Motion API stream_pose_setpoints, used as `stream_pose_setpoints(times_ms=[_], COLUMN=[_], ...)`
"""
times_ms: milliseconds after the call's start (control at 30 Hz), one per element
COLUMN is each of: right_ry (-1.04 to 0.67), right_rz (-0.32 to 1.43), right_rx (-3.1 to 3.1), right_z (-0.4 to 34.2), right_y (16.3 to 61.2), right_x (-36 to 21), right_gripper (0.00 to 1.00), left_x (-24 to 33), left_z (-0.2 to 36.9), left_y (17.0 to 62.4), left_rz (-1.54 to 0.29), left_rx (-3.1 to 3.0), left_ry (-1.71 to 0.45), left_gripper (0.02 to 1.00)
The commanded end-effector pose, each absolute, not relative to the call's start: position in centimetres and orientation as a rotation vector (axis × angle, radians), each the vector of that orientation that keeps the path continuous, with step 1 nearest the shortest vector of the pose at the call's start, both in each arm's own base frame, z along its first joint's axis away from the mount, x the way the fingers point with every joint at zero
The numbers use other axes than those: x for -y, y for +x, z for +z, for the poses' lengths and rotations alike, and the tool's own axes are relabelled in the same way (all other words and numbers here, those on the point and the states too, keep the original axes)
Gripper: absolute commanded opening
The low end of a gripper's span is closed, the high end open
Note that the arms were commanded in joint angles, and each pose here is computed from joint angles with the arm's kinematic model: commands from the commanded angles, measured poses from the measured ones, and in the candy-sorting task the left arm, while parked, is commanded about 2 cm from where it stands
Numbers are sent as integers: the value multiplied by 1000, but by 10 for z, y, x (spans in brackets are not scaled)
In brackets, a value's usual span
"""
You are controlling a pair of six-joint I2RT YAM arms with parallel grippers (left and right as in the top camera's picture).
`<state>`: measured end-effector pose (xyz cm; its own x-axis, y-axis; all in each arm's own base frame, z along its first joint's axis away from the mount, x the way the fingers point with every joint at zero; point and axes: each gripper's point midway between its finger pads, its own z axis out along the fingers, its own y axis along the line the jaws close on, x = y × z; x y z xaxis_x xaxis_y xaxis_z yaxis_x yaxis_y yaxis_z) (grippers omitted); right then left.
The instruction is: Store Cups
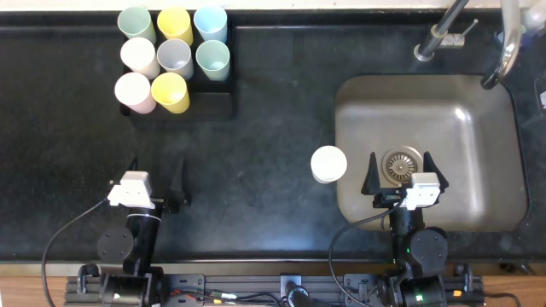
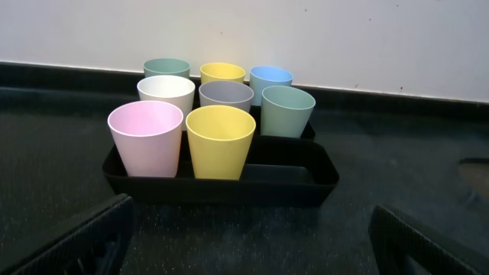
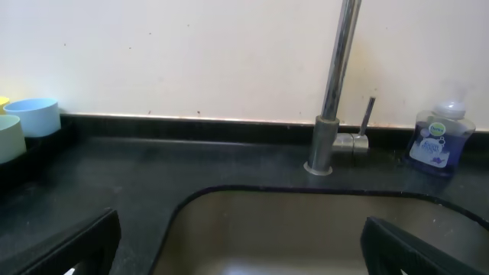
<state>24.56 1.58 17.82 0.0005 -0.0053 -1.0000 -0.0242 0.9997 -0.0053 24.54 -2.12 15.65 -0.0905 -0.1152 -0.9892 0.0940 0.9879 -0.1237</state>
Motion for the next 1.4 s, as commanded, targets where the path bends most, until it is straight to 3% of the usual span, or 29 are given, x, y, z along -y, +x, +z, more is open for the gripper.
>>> stream_pose_setpoints(times_ms=[33, 1133, 1267, 1400], right_ry=[-25, -25, -21, -26], right_rz=[18, 18, 17, 17], right_rx=[-1568, -1566, -1551, -1576], right_z=[175, 176, 196, 242], right_y=[246, 246, 246, 254], right_x=[-16, -16, -16, -17], right_gripper=[998, 998, 998, 998], left_x=[26, 26, 26, 26], left_z=[158, 158, 158, 158], left_y=[244, 244, 244, 244], left_rz=[-181, -181, -181, -181], left_rx=[-1646, -1646, -1646, -1646], left_ry=[18, 18, 18, 18], left_gripper=[1000, 1000, 1000, 998])
